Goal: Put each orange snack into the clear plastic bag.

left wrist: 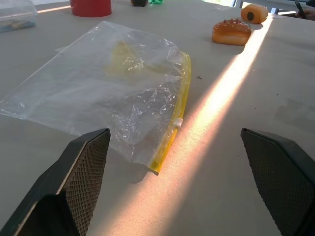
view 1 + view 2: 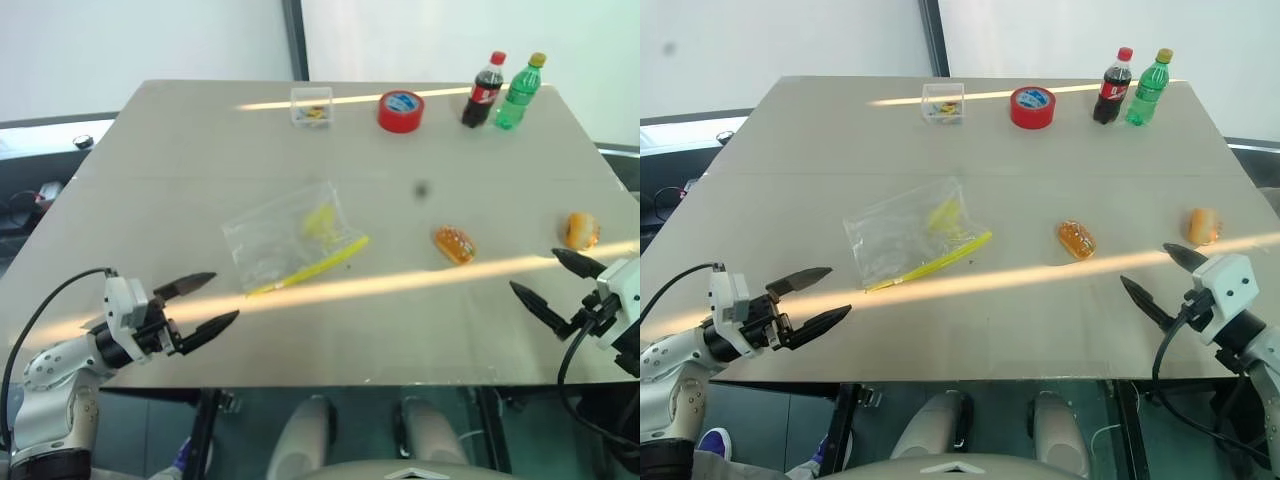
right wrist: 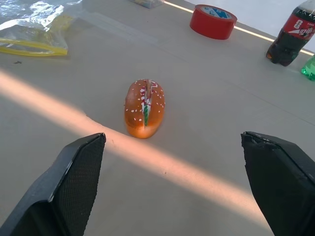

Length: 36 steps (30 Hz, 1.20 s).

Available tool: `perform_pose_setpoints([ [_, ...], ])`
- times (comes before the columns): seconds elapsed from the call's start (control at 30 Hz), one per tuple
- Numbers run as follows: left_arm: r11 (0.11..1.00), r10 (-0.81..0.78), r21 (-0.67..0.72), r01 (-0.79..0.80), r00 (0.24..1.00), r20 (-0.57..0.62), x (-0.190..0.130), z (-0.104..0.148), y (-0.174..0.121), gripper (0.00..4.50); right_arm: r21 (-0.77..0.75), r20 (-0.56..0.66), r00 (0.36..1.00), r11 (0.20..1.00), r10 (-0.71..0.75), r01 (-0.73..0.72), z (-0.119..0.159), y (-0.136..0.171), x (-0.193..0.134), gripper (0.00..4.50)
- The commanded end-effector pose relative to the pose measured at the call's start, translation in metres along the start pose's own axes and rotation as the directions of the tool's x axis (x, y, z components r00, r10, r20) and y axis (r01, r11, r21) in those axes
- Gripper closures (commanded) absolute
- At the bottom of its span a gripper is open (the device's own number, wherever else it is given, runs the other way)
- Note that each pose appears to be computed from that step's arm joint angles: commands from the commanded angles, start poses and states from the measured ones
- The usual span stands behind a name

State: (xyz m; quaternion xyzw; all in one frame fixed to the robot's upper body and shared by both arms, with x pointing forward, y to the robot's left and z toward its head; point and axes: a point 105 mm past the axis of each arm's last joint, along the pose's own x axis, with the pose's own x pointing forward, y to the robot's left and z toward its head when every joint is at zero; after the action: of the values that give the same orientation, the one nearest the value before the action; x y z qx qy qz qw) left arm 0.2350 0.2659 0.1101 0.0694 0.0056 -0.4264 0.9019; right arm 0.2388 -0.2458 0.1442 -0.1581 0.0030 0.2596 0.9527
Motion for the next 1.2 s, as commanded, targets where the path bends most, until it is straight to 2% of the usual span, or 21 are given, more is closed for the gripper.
perform_pose_setpoints([
  [0.03,1.0,0.021,-0.002,-0.021,1.0,-0.001,-0.004,0.005,0.004,0.01,-0.023,0.031,1.0,1.0,0.001,0.0,0.007,-0.001,0.0,0.0],
  [0.17,0.994,0.03,-0.102,-0.035,0.998,-0.057,-0.007,0.003,0.004,0.01,-0.018,0.034,0.999,1.0,0.014,-0.014,0.008,0.003,0.002,0.0],
  [0.37,0.988,0.052,-0.14,-0.061,0.996,-0.072,-0.004,0.006,0.008,0.01,-0.019,0.038,0.999,0.999,0.036,-0.035,0.008,0.006,0.004,0.0],
  [0.43,0.973,0.07,-0.213,-0.087,0.994,-0.085,-0.003,0.007,0.011,0.01,-0.039,0.036,0.997,0.997,0.074,-0.072,0.011,0.012,0.007,0.0],
  [0.57,0.919,0.091,-0.364,-0.15,0.98,-0.176,0.0,0.008,0.018,0.01,-0.073,0.037,0.988,0.987,0.148,-0.145,0.021,0.029,0.019,0.0],
  [0.8,0.792,0.099,-0.58,-0.191,0.978,-0.186,0.007,0.021,0.035,0.01,-0.114,0.075,0.964,0.962,0.257,-0.248,0.044,0.059,0.043,0.0],
  [0.93,0.759,0.13,-0.59,-0.275,0.952,-0.277,0.014,0.009,0.048,0.01,-0.146,0.072,0.96,0.955,0.27,-0.257,0.052,0.067,0.051,0.0],
  [1.03,0.736,0.103,-0.621,-0.272,0.95,-0.294,0.024,0.005,0.05,0.01,-0.158,0.062,0.959,0.951,0.277,-0.264,0.053,0.071,0.051,0.0],
  [1.2,0.659,0.031,-0.73,-0.179,0.977,-0.212,0.047,0.005,0.047,0.01,-0.16,0.052,0.956,0.947,0.289,-0.278,0.054,0.076,0.049,0.0],
])
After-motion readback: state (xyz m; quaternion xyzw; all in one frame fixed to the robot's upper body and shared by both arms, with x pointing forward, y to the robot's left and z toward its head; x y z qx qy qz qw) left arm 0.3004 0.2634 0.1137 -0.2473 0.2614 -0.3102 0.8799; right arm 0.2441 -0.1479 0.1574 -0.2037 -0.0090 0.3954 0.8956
